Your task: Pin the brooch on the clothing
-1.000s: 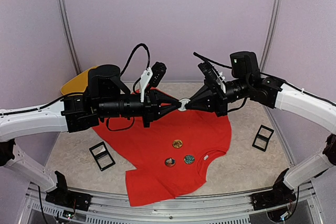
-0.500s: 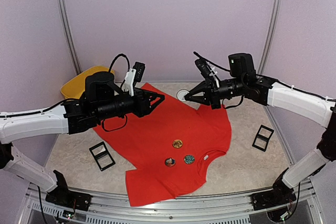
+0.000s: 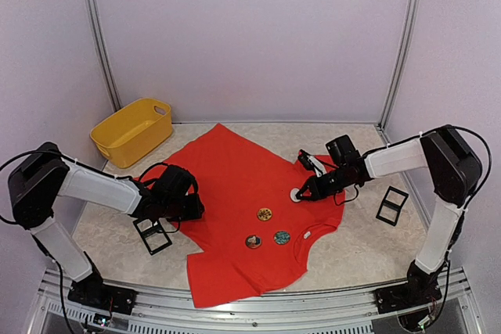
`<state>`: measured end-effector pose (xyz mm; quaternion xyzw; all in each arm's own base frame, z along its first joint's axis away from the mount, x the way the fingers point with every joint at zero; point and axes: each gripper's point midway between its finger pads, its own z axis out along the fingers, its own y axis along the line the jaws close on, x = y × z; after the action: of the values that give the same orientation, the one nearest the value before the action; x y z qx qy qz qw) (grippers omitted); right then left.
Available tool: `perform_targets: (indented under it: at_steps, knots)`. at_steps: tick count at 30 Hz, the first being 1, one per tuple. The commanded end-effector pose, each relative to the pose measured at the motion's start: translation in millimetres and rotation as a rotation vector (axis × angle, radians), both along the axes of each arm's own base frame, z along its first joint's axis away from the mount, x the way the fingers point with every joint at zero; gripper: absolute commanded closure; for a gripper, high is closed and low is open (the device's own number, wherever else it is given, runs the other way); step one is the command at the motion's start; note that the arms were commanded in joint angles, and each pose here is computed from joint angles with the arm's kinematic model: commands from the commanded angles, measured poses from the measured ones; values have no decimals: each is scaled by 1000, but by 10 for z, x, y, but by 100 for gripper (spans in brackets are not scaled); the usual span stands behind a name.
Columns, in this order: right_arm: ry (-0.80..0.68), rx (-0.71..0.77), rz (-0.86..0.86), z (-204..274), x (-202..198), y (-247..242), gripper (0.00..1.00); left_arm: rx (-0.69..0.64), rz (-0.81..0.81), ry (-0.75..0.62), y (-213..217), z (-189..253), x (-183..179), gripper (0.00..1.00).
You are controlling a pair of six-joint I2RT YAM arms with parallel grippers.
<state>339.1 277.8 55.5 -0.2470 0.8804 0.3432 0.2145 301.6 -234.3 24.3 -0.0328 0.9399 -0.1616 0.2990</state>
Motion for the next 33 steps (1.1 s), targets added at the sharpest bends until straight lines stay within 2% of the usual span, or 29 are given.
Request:
perform_targets:
  at_steps: [1,3,5,7,9,10,11,13,15,18,21,29,33]
  knots:
    - [23,-56,-107,-245,127,-244,100,96,112,9,281,-74,47,64]
    - [-1,-85,-117,-251,157,-293,100,104,87,-48,223,57,85,64]
    - [-46,-96,-115,-172,202,-307,100,103,-19,-177,-49,349,137,62]
    - [-121,-97,-93,-21,237,-275,100,116,-205,-318,-490,656,105,58]
    - [-243,-128,-72,149,258,-229,100,120,-459,-416,-1024,853,-51,55]
    - [-311,-149,-56,228,251,-201,100,92,-618,-440,-1351,943,-213,54]
    - [-387,-171,-36,310,242,-153,100,98,-742,-426,-1543,851,-347,53]
    - [-532,-221,34,420,178,-44,100,131,-853,-414,-1731,740,-445,53]
    - [-633,-211,91,553,94,91,100,170,-860,-382,-1757,583,-413,53]
    - [-714,-106,165,699,-67,287,100,204,-852,-365,-1698,443,-381,53]
    - [-790,-82,246,723,-202,477,100,228,-836,-367,-1589,353,-382,51]
    - [-790,-52,309,683,-245,707,100,236,-804,-287,-1282,67,-504,38]
    - [-793,-60,332,645,-273,754,100,237,-798,-274,-1185,-38,-566,38]
